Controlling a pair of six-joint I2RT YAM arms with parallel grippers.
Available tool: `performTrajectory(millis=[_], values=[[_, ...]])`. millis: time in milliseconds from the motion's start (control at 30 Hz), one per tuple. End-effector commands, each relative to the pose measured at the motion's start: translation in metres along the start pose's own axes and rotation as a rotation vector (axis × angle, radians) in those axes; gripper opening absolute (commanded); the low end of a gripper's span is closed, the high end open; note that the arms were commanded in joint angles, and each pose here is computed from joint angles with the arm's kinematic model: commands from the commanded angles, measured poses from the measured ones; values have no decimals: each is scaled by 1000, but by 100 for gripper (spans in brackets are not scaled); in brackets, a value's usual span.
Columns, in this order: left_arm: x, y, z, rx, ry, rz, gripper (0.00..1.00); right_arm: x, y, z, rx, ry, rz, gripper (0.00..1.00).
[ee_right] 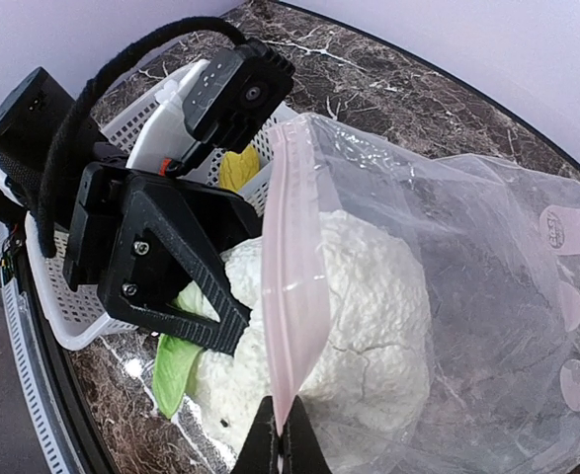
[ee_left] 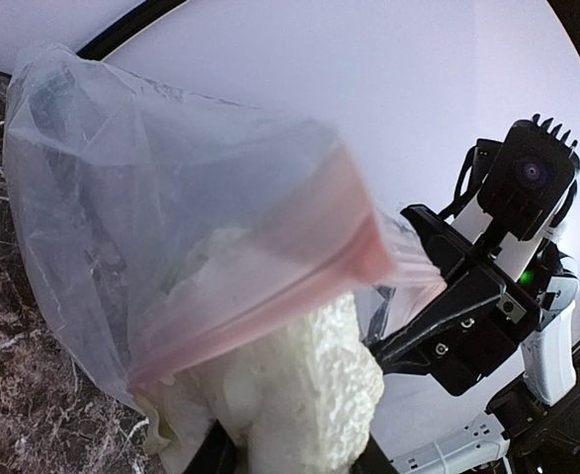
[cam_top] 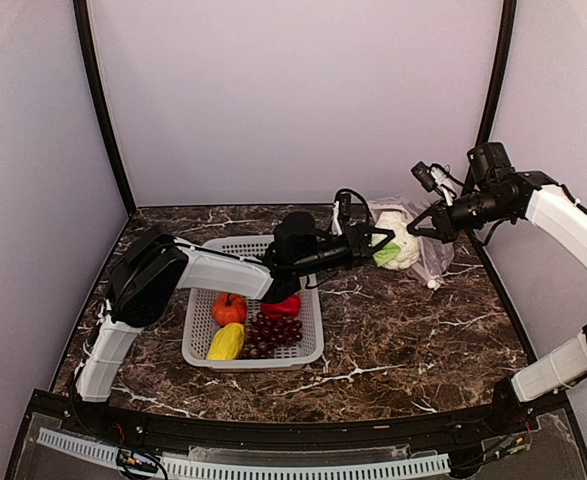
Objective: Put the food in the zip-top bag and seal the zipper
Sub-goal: Place the fake vegetable in the zipper food storage bag.
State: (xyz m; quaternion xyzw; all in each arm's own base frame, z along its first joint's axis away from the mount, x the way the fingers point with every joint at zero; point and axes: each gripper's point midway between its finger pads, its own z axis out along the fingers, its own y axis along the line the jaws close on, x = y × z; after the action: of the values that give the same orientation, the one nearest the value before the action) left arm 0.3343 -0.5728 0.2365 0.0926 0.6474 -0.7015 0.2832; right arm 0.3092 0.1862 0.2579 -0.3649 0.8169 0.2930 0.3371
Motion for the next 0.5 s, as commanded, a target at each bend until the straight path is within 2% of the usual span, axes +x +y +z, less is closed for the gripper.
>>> performTrajectory(millis=[0, 233, 333, 467], values=[[-41, -67, -2, 209, -115, 24, 1, 7, 0, 0, 19, 24, 2, 0], [-50, -79, -20, 260, -156, -31, 1, -12, -46, -28, 332, -14, -63, 0], [-54, -86, -32, 239, -185, -8, 1, -8, -54, -25, 351, 11, -45, 0], [-55, -92, -43, 196, -196, 44, 1, -6, -43, -16, 265, 5, -19, 0]])
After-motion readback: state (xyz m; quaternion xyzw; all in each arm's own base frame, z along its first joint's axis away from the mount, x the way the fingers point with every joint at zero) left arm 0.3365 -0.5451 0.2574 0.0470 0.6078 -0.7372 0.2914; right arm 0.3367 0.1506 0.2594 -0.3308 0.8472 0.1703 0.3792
